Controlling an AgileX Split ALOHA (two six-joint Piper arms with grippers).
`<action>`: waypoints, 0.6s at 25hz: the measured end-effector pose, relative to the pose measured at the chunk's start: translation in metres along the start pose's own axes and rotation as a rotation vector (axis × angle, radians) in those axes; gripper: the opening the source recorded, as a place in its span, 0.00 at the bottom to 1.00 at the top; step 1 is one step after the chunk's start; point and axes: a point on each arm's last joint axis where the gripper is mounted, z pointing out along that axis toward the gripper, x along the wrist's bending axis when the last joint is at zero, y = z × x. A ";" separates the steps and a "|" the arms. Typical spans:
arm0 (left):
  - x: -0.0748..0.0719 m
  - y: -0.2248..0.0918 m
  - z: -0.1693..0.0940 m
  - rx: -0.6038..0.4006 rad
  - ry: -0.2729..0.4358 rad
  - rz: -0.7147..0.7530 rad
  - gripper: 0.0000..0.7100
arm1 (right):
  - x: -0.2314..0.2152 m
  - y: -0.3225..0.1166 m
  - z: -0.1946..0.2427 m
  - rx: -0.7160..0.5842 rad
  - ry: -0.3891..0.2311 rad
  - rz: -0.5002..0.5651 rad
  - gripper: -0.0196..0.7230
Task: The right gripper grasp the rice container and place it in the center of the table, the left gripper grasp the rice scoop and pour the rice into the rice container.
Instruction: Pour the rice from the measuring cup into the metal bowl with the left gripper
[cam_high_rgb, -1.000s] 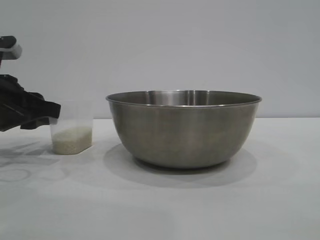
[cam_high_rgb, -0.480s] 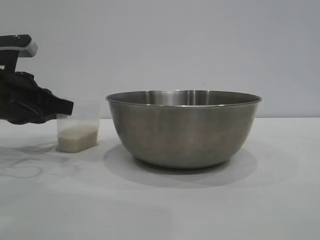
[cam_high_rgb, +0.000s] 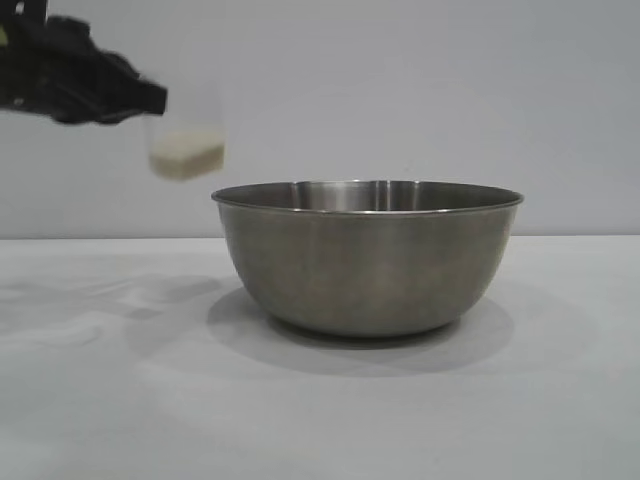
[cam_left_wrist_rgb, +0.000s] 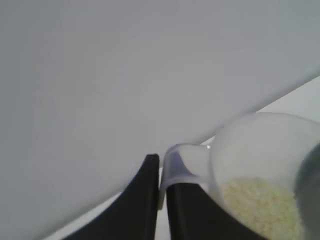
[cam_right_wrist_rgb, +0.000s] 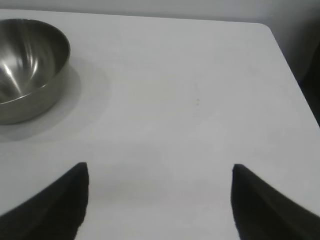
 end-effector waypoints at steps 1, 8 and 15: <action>0.000 0.003 0.003 -0.013 -0.014 0.023 0.00 | 0.000 0.000 0.000 0.000 0.000 0.000 0.77; -0.012 0.026 0.025 -0.114 -0.085 0.288 0.00 | 0.000 0.000 0.000 0.000 0.000 0.000 0.77; -0.019 0.030 0.029 -0.152 -0.116 0.555 0.00 | 0.000 0.000 0.000 0.000 0.000 0.000 0.77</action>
